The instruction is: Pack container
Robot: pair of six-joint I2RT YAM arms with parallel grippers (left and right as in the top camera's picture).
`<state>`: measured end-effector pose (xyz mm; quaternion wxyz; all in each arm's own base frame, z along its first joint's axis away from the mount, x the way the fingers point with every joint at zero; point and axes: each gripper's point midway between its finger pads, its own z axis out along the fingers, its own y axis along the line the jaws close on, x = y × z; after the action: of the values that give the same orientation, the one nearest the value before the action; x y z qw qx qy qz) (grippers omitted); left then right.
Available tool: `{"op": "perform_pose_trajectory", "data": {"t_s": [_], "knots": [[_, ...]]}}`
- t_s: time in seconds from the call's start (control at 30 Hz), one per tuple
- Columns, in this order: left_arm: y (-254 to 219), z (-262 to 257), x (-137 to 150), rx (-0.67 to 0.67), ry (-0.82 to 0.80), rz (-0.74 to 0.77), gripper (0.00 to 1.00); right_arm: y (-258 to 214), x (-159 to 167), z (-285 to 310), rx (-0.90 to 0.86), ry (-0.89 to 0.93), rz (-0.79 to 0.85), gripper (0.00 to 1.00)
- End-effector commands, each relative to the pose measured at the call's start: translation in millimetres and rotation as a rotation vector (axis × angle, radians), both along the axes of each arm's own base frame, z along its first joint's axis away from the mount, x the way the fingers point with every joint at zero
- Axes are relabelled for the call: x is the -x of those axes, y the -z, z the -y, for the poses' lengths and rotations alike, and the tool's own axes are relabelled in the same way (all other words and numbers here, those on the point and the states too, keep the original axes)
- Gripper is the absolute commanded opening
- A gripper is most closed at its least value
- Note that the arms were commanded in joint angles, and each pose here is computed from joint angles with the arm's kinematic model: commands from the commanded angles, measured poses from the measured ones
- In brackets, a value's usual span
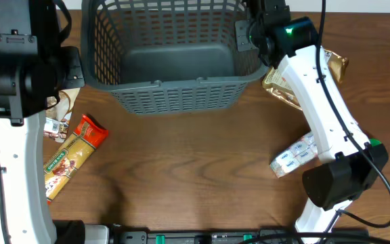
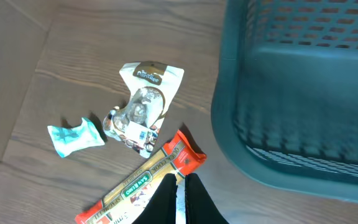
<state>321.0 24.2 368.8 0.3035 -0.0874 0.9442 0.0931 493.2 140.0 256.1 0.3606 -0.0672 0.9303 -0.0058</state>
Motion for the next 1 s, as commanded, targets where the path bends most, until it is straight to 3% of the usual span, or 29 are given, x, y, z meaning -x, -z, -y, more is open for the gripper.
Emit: {"op": "perform_pose_trajectory", "data": {"t_s": [0.0, 0.2, 0.3, 0.4, 0.43, 0.5, 0.53, 0.6, 0.67, 0.7, 0.73, 0.77, 0.87, 0.97], "knots": [[-3.3, -3.5, 2.1, -0.004, -0.018, 0.010, 0.06, -6.6, -3.1, 16.0, 0.038, 0.073, 0.024, 0.01], [-3.3, -3.5, 2.1, -0.004, -0.018, 0.010, 0.06, -5.8, -2.4, 12.1, 0.025, 0.053, 0.018, 0.01], [-3.3, -3.5, 2.1, -0.004, -0.018, 0.010, 0.06, -5.8, 1.5, -10.7, -0.014, -0.089, 0.003, 0.02], [-3.1, -3.5, 1.9, -0.004, -0.018, 0.009, 0.06, -15.9, 10.9, -35.8, -0.059, -0.232, 0.002, 0.12], [-2.8, -3.5, 1.8, -0.004, -0.018, 0.008, 0.11, -23.0, 14.9, -43.7, -0.067, -0.277, 0.010, 0.14], [-2.7, -3.5, 1.7, -0.004, -0.018, 0.008, 0.31, -40.3, 18.8, -49.3, -0.066, -0.306, 0.044, 0.17], [-2.7, -3.5, 1.7, -0.004, -0.018, 0.008, 0.37, -50.5, 20.6, -50.0, -0.063, -0.314, 0.065, 0.27], [-2.8, -3.7, 1.8, -0.005, -0.018, 0.008, 0.48, -74.9, 25.3, -49.2, -0.062, -0.327, 0.112, 0.57], [-2.9, -3.7, 1.8, -0.005, -0.018, 0.008, 0.55, -100.7, 30.8, -41.2, -0.064, -0.312, 0.159, 0.58], [-2.7, -3.7, 1.8, -0.005, -0.018, 0.007, 0.60, -113.5, 33.5, -32.5, -0.061, -0.291, 0.182, 0.66], [-2.7, -3.7, 2.1, -0.005, -0.018, 0.007, 0.63, -125.2, 36.3, -20.4, -0.064, -0.248, 0.199, 0.90], [-2.5, -3.9, 2.4, -0.005, -0.019, 0.005, 0.65, -134.3, 38.5, -6.4, -0.069, -0.191, 0.210, 0.99], [-2.2, -3.9, 2.8, -0.006, -0.019, 0.003, 0.73, -156.1, 54.8, 60.9, -0.104, 0.100, 0.220, 0.99], [-2.3, -3.9, 2.7, -0.006, -0.019, 0.004, 0.74, -163.0, 82.9, 135.3, -0.172, 0.404, 0.205, 0.99]]}}
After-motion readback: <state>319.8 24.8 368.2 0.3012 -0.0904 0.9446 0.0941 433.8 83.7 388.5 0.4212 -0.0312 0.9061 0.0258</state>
